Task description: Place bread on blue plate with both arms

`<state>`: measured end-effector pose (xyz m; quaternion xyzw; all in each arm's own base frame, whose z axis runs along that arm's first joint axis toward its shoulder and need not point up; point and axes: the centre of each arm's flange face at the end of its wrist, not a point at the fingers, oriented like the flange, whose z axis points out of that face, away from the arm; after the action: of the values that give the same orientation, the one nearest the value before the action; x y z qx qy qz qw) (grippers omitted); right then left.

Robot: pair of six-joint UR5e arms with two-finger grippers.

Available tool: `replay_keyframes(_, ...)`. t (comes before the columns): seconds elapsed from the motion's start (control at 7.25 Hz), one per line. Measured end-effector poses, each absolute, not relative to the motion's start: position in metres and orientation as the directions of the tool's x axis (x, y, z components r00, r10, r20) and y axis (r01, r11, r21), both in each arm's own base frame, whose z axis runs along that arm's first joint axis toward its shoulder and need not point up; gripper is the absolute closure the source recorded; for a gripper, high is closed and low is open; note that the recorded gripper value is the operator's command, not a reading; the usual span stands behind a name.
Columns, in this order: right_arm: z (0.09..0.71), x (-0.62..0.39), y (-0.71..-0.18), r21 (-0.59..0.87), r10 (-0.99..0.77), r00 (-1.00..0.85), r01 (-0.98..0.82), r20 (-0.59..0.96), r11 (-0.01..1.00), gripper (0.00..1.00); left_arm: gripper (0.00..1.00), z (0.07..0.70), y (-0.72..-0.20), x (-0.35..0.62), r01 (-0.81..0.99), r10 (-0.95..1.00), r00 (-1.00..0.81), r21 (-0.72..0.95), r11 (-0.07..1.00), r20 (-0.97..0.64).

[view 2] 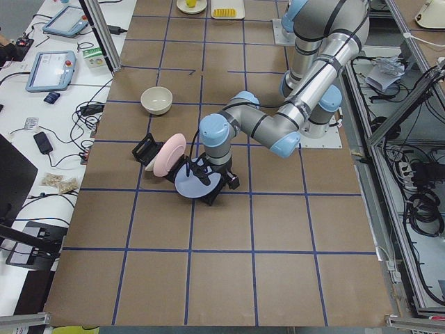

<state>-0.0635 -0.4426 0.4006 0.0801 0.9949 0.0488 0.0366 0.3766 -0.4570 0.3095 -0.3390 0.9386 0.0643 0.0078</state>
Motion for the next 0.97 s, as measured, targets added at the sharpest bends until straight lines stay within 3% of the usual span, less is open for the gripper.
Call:
replay_keyframes(0.28, 0.357, -0.101, -0.434, 0.067, 0.123, -0.991, 0.119, -0.061, 0.991, 0.00, 0.00, 0.288, -0.470, 0.387, -0.659, -0.656, -0.752, 0.067, 0.749, -0.062)
replay_keyframes(0.55, 0.312, -0.133, -0.441, 0.038, 0.096, -0.994, 0.095, -0.051, 0.995, 0.00, 0.07, 0.265, -0.481, 0.387, -0.678, -0.675, -0.735, 0.061, 0.733, -0.058)
replay_keyframes(0.83, 0.272, -0.149, -0.456, 0.045, 0.097, -0.994, 0.094, -0.054, 0.995, 0.00, 0.43, 0.251, -0.486, 0.383, -0.684, -0.683, -0.729, 0.071, 0.726, -0.047)
replay_keyframes(0.97, 0.256, -0.154, -0.462, 0.050, 0.099, -0.994, 0.096, -0.056, 0.994, 0.00, 0.47, 0.250, -0.486, 0.383, -0.686, -0.685, -0.727, 0.071, 0.724, -0.042)
